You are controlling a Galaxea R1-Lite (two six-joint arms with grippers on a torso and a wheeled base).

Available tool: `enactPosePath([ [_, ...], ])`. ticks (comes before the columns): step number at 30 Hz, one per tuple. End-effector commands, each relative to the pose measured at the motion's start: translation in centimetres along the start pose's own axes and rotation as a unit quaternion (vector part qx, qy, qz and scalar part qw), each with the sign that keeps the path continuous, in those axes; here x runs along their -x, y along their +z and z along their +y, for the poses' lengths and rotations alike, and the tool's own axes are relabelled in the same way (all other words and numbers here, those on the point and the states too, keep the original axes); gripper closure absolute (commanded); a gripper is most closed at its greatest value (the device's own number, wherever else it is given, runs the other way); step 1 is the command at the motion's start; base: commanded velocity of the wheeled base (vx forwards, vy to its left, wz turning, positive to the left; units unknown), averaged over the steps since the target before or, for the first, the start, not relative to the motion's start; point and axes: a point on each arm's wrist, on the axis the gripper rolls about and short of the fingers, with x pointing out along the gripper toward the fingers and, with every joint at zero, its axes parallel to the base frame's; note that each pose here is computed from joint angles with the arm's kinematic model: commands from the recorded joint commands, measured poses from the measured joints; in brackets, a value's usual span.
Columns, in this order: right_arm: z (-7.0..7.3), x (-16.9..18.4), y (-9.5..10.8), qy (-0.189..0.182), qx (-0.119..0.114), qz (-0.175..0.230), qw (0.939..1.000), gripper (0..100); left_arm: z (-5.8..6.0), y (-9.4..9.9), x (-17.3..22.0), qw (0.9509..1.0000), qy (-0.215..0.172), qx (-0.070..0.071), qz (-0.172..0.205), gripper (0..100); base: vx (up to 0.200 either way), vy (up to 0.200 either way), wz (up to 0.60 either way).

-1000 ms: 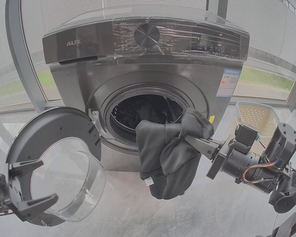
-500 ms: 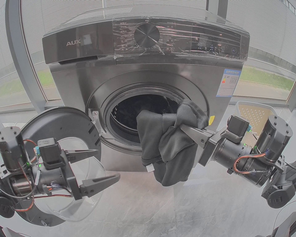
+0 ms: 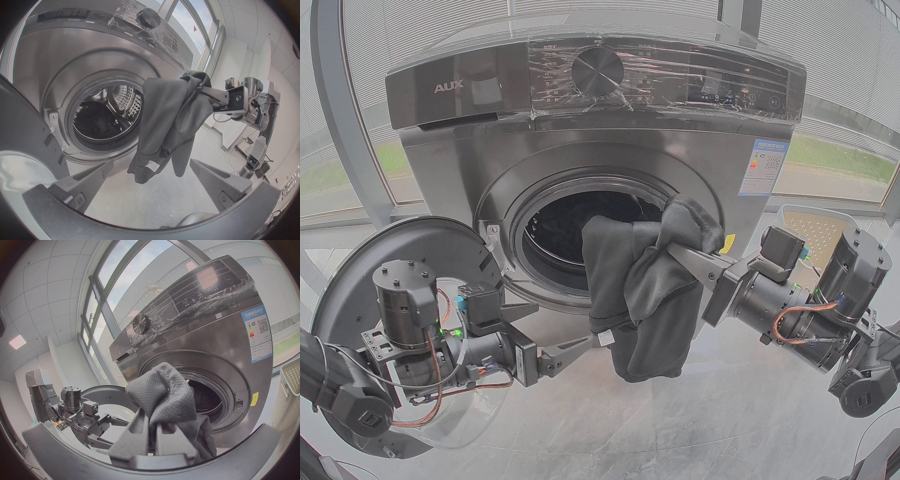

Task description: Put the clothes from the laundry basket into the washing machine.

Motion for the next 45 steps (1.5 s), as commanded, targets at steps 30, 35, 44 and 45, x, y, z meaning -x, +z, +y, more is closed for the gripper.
enactPosePath([
  [30, 0.3, 0.4, -0.6, 0.006, -0.001, 0.013, 0.9999, 100, 1.0, -2.5, -9.2, 0.9997, -0.019, 0.005, -0.013, 100, 0.0, 0.0, 0.0],
  [35, 0.3, 0.4, -0.6, 0.006, -0.001, 0.012, 0.9999, 100, 1.0, -2.3, -9.6, 0.9993, -0.021, 0.002, -0.031, 100, 0.0, 0.0, 0.0],
  [44, -1.5, 0.5, -0.7, -0.024, 0.008, 0.016, 0.9995, 100, 0.2, -0.4, -6.6, 0.9967, -0.025, -0.007, -0.077, 100, 0.0, 0.0, 0.0],
  [45, -2.3, 0.5, -0.6, -0.036, 0.011, 0.015, 0.9992, 100, 0.1, -0.1, -5.9, 0.9962, -0.026, -0.008, -0.082, 100, 0.0, 0.0, 0.0],
])
